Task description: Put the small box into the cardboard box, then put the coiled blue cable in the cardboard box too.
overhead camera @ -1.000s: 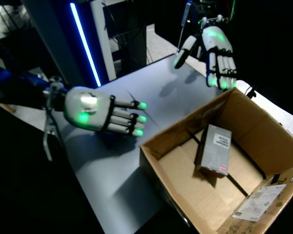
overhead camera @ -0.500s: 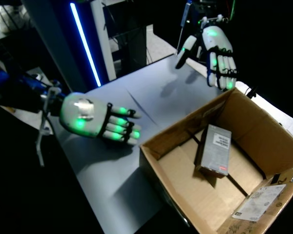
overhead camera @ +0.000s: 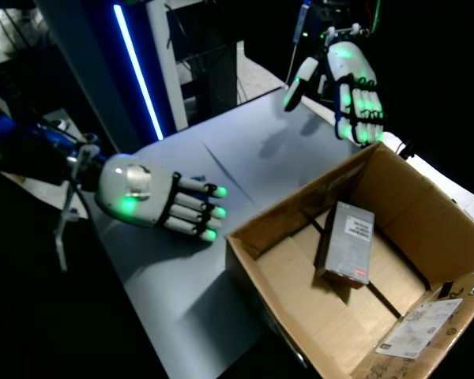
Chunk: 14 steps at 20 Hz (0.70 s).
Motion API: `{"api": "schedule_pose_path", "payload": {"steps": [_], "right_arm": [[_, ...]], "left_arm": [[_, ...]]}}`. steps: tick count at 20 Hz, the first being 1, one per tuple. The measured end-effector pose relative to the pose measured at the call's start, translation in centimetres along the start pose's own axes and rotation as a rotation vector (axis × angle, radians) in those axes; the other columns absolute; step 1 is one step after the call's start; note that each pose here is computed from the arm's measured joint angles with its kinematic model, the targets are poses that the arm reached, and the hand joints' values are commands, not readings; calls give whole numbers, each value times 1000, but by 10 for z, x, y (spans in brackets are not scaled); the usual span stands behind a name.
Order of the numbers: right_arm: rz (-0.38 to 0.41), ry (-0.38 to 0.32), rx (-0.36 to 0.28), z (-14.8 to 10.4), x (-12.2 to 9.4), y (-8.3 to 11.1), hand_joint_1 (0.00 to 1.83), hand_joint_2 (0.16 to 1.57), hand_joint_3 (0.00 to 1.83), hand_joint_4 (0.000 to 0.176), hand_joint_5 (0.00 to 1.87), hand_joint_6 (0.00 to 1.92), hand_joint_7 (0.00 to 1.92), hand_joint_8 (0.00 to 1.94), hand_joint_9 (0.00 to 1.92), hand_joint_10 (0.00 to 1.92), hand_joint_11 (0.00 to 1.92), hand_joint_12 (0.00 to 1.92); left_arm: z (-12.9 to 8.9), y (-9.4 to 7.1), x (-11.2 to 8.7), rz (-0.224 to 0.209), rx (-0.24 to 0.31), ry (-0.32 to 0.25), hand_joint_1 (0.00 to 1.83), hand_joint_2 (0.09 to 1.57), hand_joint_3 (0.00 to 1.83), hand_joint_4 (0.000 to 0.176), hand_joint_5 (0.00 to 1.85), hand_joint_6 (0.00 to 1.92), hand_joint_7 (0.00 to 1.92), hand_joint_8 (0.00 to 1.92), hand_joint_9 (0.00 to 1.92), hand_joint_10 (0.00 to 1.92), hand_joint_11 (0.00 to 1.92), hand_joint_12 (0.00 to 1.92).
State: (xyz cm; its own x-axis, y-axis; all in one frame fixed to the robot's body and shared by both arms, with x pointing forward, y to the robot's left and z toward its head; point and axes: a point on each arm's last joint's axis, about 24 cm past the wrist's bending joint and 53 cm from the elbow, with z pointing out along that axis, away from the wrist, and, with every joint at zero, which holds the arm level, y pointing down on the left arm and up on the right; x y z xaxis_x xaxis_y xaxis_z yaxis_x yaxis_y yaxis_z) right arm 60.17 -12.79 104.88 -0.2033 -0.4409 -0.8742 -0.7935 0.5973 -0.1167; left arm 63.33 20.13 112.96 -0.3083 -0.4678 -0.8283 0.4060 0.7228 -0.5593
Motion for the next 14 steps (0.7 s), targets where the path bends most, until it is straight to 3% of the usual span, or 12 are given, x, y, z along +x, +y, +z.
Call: {"api": "schedule_pose_path", "payload": {"steps": [2, 3, 5, 8, 9, 10, 11, 12, 13, 14], "right_arm": [[7, -15, -9, 0, -4, 3, 1385, 1089, 0, 176, 140, 0, 0, 0, 119, 3, 95, 962], [5, -19, -12, 0, -5, 4, 1282, 1059, 0, 176, 250, 10, 0, 0, 180, 11, 148, 994], [5, -19, -14, 1, -5, 4, 1319, 1037, 0, 176, 289, 15, 1, 0, 216, 19, 210, 1008], [5, -19, -15, 1, -5, 5, 1348, 990, 0, 176, 446, 2, 115, 2, 390, 13, 395, 935], [-3, -21, -17, 1, -5, 5, 1397, 997, 0, 176, 556, 4, 220, 6, 524, 25, 538, 1032], [-14, -22, -19, 2, -5, 6, 1433, 1013, 1, 123, 657, 4, 360, 12, 670, 37, 637, 1114], [-20, -23, -20, 2, -5, 6, 1446, 1017, 0, 90, 703, 2, 428, 11, 764, 48, 696, 1100], [-20, -23, -20, 2, -5, 6, 1460, 1018, 0, 78, 726, 9, 467, 24, 822, 71, 715, 1106], [-23, -24, -21, 2, -6, 6, 1410, 1045, 0, 38, 842, 21, 604, 18, 812, 573, 820, 1185], [-24, -24, -21, 2, -5, 6, 1215, 1109, 1, 0, 955, 790, 725, 202, 697, 1403, 981, 1357]], "left_arm": [[0, 0, 0, 0, 0, 0, 473, 941, 0, 146, 165, 2, 127, 2, 82, 2, 0, 332], [0, 0, 0, 0, 1, 0, 465, 942, 0, 152, 170, 1, 124, 0, 84, 2, 0, 357], [0, 0, 0, -1, 0, -1, 467, 944, 1, 156, 169, 0, 119, 0, 81, 0, 0, 343], [0, 0, 0, -3, 1, 0, 469, 940, 0, 150, 176, 1, 132, 3, 96, 4, 0, 362], [0, 0, 0, -3, 1, 0, 481, 938, 0, 137, 176, 1, 135, 2, 95, 2, 0, 334], [0, 0, 0, -3, 1, -1, 479, 939, 0, 129, 177, 1, 138, 3, 98, 3, 0, 329], [0, 0, 0, -3, 2, 0, 480, 940, 0, 140, 174, 0, 140, 3, 100, 3, 0, 332], [0, 0, 0, -3, 1, -1, 482, 942, 1, 140, 175, 0, 140, 2, 99, 2, 0, 332], [0, 0, 0, -4, 1, -1, 482, 943, 1, 146, 174, 0, 142, 1, 101, 1, 0, 350], [0, 0, 0, -4, 3, -3, 477, 941, 0, 141, 171, 0, 141, 0, 99, 0, 0, 348]]}}
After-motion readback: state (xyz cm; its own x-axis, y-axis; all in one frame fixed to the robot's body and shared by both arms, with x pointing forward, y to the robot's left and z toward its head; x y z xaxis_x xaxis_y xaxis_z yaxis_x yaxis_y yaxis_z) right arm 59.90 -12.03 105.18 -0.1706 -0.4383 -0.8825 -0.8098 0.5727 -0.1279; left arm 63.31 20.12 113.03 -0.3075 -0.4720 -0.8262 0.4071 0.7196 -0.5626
